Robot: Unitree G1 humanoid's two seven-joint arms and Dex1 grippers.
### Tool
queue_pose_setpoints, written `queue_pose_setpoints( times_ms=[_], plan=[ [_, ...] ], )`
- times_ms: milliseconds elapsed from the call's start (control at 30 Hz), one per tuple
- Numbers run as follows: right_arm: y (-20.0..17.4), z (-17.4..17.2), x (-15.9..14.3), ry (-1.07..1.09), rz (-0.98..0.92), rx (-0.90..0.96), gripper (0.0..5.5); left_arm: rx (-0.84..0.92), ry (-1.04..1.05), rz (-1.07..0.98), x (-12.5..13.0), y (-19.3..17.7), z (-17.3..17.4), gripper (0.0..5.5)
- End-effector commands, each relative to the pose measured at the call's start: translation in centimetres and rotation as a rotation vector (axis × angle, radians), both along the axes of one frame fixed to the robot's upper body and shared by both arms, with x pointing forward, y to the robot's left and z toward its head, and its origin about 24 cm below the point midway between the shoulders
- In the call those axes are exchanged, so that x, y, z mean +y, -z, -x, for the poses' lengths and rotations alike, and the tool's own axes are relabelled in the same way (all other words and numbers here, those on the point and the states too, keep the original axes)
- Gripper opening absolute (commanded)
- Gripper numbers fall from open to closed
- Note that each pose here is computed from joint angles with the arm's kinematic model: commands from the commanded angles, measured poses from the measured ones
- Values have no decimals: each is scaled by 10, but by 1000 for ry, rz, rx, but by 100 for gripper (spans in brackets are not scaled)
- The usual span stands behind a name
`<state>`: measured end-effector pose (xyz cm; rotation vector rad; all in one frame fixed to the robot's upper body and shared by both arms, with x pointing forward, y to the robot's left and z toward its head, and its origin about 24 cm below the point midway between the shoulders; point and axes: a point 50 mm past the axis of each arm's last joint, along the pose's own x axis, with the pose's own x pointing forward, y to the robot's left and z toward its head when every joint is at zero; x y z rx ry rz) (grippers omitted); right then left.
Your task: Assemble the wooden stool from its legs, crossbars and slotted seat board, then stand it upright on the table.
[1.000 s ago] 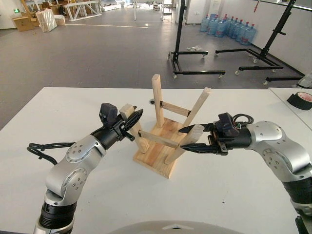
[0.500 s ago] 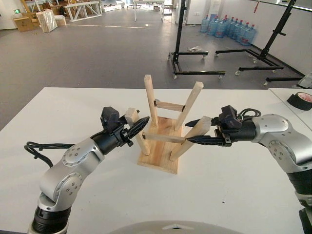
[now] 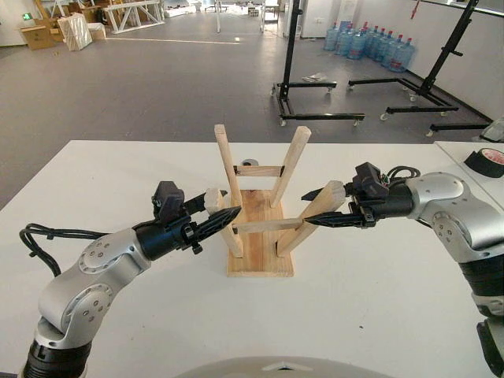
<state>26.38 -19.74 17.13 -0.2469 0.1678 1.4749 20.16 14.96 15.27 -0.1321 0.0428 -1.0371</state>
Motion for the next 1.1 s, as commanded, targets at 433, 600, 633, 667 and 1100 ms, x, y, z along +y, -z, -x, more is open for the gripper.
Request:
queue_pose_setpoints(
  times_ms=[433, 600, 633, 667, 1100],
  plan=[
    [29, -3, -1, 98, 104, 62, 205, -5, 283, 97, -21, -12, 5, 423],
    [26, -9, -3, 133, 128, 50, 257, -7, 251, 81, -19, -8, 4, 440],
    [24, -10, -4, 152, 124, 40, 284, -15, 239, 81, -19, -9, 3, 440],
    [23, -12, -5, 176, 117, 22, 292, -21, 231, 82, -19, -9, 3, 440],
    [-2, 0, -12, 480, -97, -194, 406, -52, 185, 113, -20, -14, 5, 440]
  ],
)
